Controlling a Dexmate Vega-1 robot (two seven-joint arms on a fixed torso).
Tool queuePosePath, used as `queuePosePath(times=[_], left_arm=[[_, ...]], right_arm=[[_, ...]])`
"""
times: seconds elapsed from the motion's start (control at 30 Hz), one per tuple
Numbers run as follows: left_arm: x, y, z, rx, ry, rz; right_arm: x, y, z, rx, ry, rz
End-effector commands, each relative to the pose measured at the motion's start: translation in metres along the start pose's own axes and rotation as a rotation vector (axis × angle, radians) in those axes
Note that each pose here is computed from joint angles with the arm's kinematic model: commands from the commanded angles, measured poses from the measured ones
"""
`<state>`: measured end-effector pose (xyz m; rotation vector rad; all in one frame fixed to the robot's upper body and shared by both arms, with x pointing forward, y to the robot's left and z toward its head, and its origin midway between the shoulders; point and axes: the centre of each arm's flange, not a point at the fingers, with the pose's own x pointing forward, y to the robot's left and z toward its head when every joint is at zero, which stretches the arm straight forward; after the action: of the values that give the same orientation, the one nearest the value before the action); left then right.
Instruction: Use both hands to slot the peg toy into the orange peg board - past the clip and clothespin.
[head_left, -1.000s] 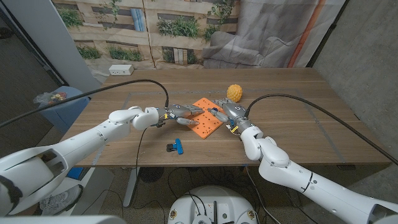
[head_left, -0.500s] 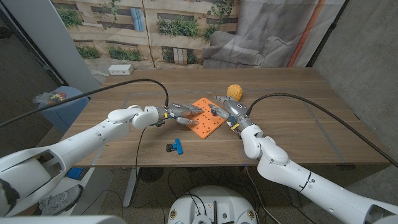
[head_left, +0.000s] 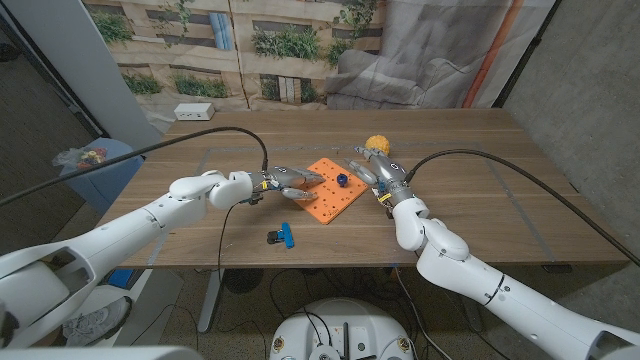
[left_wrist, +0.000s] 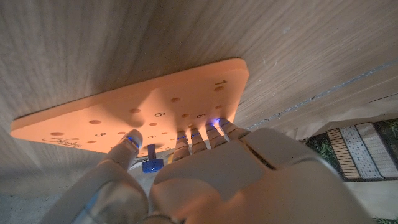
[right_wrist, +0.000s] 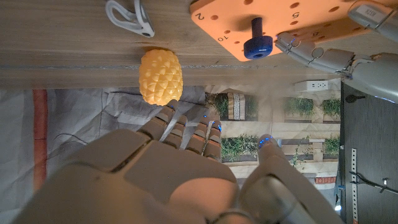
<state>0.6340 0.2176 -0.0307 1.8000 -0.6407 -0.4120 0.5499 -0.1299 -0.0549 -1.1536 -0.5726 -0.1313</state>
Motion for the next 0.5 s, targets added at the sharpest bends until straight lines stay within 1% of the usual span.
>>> queuePosePath(times=[0.03,0.27,0.5], left_arm=[[-0.009,0.025,0.000,0.003,0.049,0.103],[-0.011,0.036,0.002,0.002,0.086,0.159],[-0.015,0.041,0.008,-0.051,0.129,0.222]], right_arm=[[0.006,-0.011,-0.020,0.068,0.042,-0.049],[0.012,-0.019,-0.038,0.111,0.053,-0.071],[0.014,-0.028,-0.053,0.178,0.055,-0.091]])
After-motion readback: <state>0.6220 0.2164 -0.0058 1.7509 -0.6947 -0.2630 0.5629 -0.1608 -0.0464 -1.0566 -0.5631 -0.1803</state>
